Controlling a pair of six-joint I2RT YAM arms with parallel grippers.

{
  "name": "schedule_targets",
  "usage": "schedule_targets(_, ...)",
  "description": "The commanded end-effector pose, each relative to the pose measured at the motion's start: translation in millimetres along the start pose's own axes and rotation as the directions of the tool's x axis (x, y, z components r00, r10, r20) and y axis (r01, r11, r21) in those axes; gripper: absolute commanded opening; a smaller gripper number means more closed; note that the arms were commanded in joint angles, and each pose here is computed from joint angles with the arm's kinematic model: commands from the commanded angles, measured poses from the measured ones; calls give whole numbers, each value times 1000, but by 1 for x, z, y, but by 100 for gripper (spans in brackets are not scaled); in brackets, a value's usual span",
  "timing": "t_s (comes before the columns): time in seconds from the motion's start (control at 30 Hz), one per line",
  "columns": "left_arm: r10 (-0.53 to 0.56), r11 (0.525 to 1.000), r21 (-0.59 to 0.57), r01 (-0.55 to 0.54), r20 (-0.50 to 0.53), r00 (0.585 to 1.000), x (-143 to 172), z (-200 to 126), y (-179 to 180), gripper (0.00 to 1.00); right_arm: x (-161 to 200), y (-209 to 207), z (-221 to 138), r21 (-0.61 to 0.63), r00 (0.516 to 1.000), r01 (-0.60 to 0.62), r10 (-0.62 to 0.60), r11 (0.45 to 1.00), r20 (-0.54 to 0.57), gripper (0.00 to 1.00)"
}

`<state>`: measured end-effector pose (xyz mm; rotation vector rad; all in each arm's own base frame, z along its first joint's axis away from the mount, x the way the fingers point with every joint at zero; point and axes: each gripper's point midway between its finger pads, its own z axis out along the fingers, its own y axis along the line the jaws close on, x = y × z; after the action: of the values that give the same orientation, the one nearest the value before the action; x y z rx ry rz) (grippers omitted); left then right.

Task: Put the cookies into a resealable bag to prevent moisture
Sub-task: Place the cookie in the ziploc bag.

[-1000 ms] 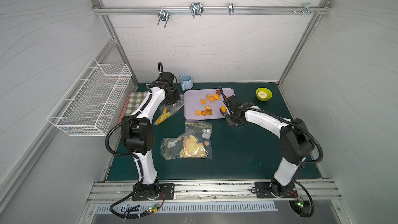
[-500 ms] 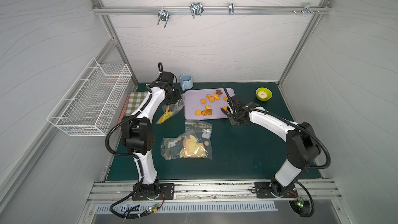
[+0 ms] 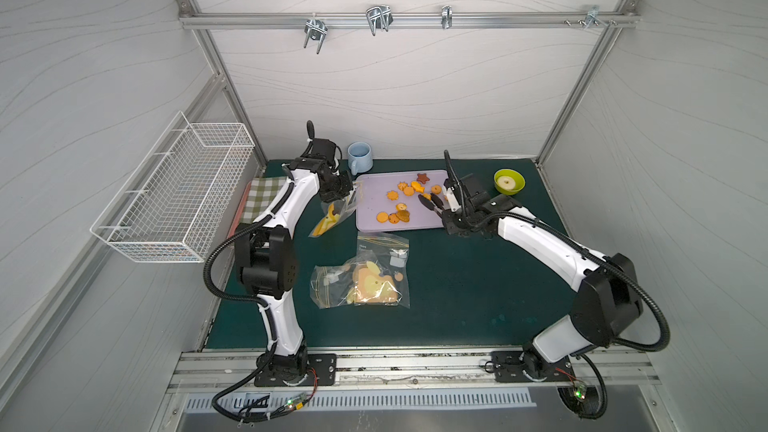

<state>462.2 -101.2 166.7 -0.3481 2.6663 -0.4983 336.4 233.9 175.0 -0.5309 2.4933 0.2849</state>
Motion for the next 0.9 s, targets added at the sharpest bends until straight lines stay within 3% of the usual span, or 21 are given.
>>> schedule_targets(0.0, 7, 999, 45, -8, 21, 1000, -4, -5, -10, 0, -37, 49, -24, -173, 992, 68, -49, 983, 112, 36)
schedule_targets(0.2, 15, 998, 57, -16, 15, 1000, -2, -3, -15, 0, -69, 92, -36, -330, 983, 123, -70, 936, 167, 36)
schedule_targets(0.33, 24, 997, 69, -25, 16, 1000, -2, -5, -19, 0, -77, 112, -26, -376, 985, 146, -99, 915, 142, 36)
schedule_targets(0.53, 30, 996, 86, -31, 18, 999, -2, -7, -22, 0, -74, 133, -3, -381, 982, 186, -164, 905, 92, 36)
schedule_targets(0.87, 31, 995, 94, -33, 18, 999, -2, -8, -24, 0, -64, 131, 13, -345, 977, 212, -210, 914, 45, 36)
